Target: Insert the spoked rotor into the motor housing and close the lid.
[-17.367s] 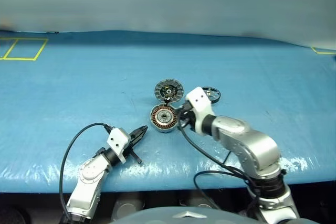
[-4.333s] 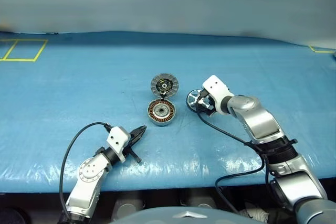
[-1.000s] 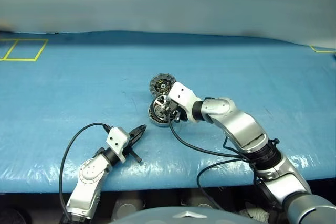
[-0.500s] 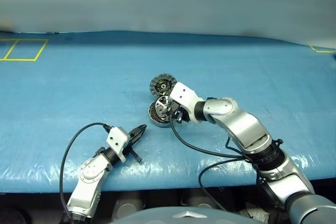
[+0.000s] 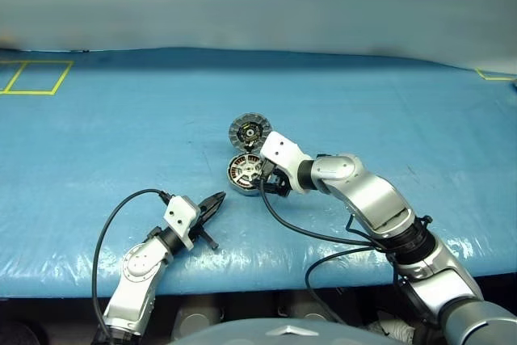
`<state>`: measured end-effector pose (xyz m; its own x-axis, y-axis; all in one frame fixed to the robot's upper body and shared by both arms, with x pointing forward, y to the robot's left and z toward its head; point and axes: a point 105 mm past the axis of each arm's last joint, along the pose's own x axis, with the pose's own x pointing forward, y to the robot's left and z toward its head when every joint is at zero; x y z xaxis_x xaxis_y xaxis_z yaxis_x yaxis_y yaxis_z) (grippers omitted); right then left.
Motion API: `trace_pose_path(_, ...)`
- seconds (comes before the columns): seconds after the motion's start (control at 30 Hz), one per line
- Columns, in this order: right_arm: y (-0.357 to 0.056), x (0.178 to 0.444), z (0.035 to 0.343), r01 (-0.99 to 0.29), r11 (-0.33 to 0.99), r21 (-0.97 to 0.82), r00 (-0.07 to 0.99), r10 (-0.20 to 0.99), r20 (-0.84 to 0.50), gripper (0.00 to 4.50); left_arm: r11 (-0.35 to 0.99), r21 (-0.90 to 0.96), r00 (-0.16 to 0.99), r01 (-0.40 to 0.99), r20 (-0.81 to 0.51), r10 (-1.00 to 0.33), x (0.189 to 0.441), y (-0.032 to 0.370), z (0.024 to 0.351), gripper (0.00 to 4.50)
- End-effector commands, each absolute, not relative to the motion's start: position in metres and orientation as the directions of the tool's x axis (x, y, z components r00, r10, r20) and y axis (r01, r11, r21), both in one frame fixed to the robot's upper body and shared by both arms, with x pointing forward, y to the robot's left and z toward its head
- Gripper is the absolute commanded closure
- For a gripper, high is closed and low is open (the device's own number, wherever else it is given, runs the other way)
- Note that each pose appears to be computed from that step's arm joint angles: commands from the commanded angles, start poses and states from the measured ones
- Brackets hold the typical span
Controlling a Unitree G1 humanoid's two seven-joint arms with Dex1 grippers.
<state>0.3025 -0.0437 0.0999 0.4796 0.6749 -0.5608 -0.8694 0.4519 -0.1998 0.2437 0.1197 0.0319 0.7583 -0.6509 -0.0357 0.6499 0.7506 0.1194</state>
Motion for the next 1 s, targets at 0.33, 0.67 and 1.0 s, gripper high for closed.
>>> trace_pose_path(0.33, -0.036, 0.303, 0.113, -0.802, 0.579, -0.147, 0.583, 0.704, -0.406, 4.48, 0.748, 0.138, 0.756, 0.649, -0.004, -0.655, 0.245, 0.119, 0.041, 4.5)
trace_pose_path(0.67, -0.044, 0.304, 0.09, -0.764, 0.632, -0.128, 0.614, 0.652, -0.444, 4.48, 0.743, 0.145, 0.752, 0.653, -0.008, -0.659, 0.247, 0.12, 0.041, 4.5)
trace_pose_path(1.0, -0.035, 0.3, 0.083, -0.745, 0.663, -0.074, 0.625, 0.656, -0.423, 4.48, 0.745, 0.144, 0.753, 0.652, -0.009, -0.658, 0.246, 0.12, 0.042, 4.5)
